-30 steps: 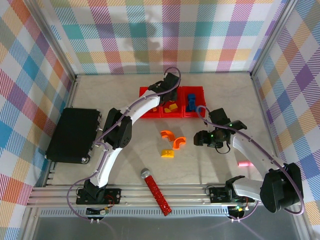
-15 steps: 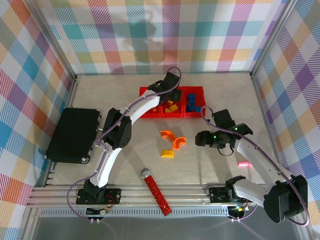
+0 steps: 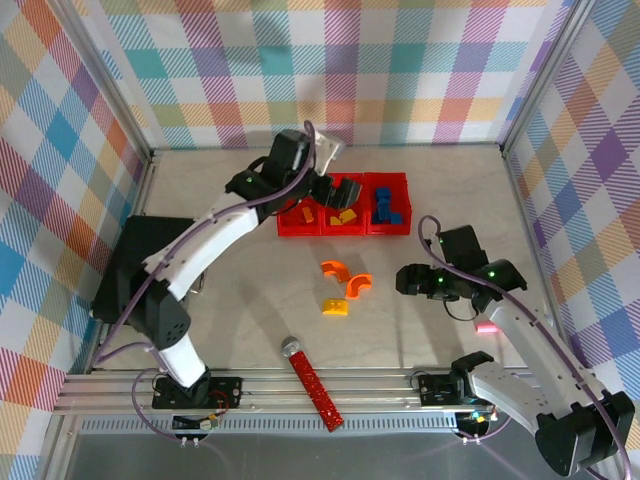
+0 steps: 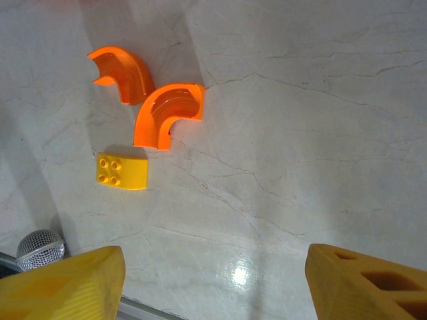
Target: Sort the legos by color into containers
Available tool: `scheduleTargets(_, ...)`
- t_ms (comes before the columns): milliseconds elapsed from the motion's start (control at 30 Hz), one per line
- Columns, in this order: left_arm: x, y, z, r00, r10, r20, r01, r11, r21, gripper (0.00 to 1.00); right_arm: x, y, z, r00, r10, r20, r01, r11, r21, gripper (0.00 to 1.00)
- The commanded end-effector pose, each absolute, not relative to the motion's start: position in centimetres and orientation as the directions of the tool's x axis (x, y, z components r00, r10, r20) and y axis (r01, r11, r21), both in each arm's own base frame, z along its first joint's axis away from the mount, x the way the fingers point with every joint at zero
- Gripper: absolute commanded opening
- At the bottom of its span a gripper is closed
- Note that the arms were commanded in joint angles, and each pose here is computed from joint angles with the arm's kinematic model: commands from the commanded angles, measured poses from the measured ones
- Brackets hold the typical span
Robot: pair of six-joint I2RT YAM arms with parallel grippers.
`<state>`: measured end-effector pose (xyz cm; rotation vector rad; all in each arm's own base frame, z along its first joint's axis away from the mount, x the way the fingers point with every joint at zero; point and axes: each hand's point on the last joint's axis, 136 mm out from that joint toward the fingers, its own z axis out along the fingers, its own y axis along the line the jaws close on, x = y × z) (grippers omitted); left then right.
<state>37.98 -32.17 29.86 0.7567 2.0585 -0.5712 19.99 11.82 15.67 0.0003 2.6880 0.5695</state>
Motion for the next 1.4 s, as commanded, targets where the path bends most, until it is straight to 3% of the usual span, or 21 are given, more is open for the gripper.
scheduleTargets(0,30.8,-33.0,22.6,-0.404,0.571,-0.715,0.873,0.475,-0.115,1.00,20.0,11.5,16.3,-0.917,0.114,-0.383,-0.050,0.918,0.393,0.73)
scheduleTargets(67,28.1,-32.3,20.0,-0.297,0.661,-0.689,0.924,0.381,-0.033,1.00,20.0,11.6,16.3,-0.917,0.122,-0.380,-0.044,0.915,0.402,0.73)
scheduleTargets(167,27.9,-30.2,17.2,-0.287,0.750,-0.596,0.917,0.395,0.056,1.00,20.2,11.6,16.5,-0.914,0.129,-0.384,-0.040,0.915,0.402,0.73)
scheduleTargets(333,25.7,-29.4,14.3,-0.162,0.846,-0.507,0.974,0.220,0.054,1.00,20.4,10.8,16.3,-0.908,0.139,-0.396,-0.017,0.930,0.367,0.74)
scheduleTargets(567,23.6,-30.0,14.4,0.012,0.853,-0.521,0.998,0.023,0.059,1.00,20.0,10.2,16.0,-0.911,0.133,-0.390,-0.007,0.941,0.337,0.76)
scheduleTargets(733,21.9,-29.3,12.5,0.186,0.895,-0.405,0.982,-0.150,0.118,1.00,20.1,10.1,16.1,-0.907,0.136,-0.399,-0.007,0.942,0.337,0.77)
scheduleTargets(867,22.1,-29.3,11.0,0.282,0.922,-0.267,0.955,-0.241,0.175,0.87,20.2,10.0,16.2,-0.906,0.128,-0.404,-0.013,0.944,0.329,0.80)
scheduleTargets(1100,20.3,-30.0,8.9,0.278,0.938,-0.209,0.959,-0.256,0.124,0.83,20.2,9.5,17.2,-0.894,0.119,-0.431,-0.021,0.952,0.306,0.81)
scheduleTargets(1367,18.7,-32.4,7.2,0.184,0.953,-0.241,0.983,-0.175,0.057,0.79,20.1,9.2,17.3,-0.888,0.117,-0.444,-0.024,0.954,0.300,0.82)
